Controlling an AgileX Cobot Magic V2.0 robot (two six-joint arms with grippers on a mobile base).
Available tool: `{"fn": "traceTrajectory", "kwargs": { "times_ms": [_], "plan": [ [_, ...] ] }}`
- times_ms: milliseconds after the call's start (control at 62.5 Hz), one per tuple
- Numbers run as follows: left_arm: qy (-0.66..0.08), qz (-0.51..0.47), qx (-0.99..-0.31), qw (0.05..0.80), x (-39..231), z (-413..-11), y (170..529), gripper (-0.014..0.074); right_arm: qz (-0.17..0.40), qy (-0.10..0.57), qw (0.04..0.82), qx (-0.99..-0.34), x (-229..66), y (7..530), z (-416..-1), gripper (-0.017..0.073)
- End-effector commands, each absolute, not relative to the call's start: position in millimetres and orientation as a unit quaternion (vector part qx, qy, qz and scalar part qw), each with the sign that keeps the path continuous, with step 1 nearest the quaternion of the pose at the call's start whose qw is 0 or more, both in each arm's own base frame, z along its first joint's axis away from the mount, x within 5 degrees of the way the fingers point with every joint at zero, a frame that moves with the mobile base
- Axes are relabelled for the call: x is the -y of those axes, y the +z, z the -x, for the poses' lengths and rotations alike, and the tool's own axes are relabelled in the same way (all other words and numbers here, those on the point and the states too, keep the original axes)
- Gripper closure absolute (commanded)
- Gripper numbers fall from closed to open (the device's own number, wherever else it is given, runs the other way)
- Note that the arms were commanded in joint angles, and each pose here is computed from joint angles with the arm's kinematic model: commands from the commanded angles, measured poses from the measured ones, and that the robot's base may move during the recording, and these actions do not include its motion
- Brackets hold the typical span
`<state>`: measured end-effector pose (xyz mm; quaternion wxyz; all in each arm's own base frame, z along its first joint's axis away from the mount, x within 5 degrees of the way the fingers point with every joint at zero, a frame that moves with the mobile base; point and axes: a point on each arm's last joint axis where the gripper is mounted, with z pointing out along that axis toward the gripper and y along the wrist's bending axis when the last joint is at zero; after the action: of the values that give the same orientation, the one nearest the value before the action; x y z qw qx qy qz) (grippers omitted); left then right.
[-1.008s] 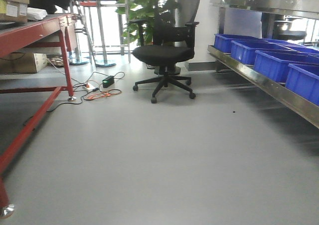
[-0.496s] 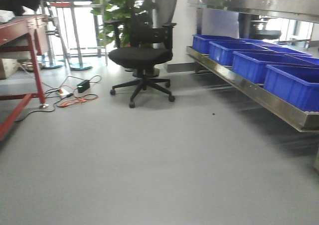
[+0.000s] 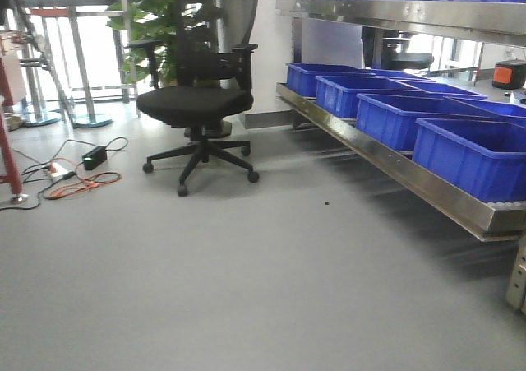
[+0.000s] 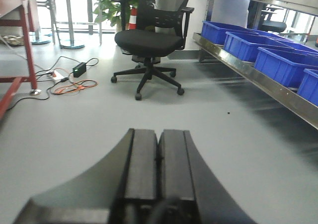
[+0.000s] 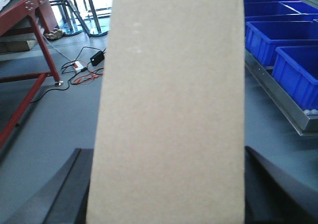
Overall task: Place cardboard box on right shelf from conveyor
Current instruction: 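Drive the base to the steel shelf holding the box in the right gripper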
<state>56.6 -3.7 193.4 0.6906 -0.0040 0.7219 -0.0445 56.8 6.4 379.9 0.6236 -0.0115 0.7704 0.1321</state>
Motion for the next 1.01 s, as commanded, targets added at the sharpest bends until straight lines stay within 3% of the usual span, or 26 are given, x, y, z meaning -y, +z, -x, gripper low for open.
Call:
{"fn": "traceTrajectory", "kwargs": {
  "times_ms": [0, 992],
  "plan": [
    [-0.049, 0.009, -0.687, 0.725, 3.1, -55.6, 202.7, 0.0713, 0.022, 0.135, 0.665, -0.734, -6.8, 396.3, -56.5, 0.0364],
    [-0.048, 0.009, -0.687, 0.725, 3.0, -55.6, 202.7, 0.0713, 0.022, 0.135, 0.665, -0.734, -6.8, 396.3, -56.5, 0.0364]
  ]
}}
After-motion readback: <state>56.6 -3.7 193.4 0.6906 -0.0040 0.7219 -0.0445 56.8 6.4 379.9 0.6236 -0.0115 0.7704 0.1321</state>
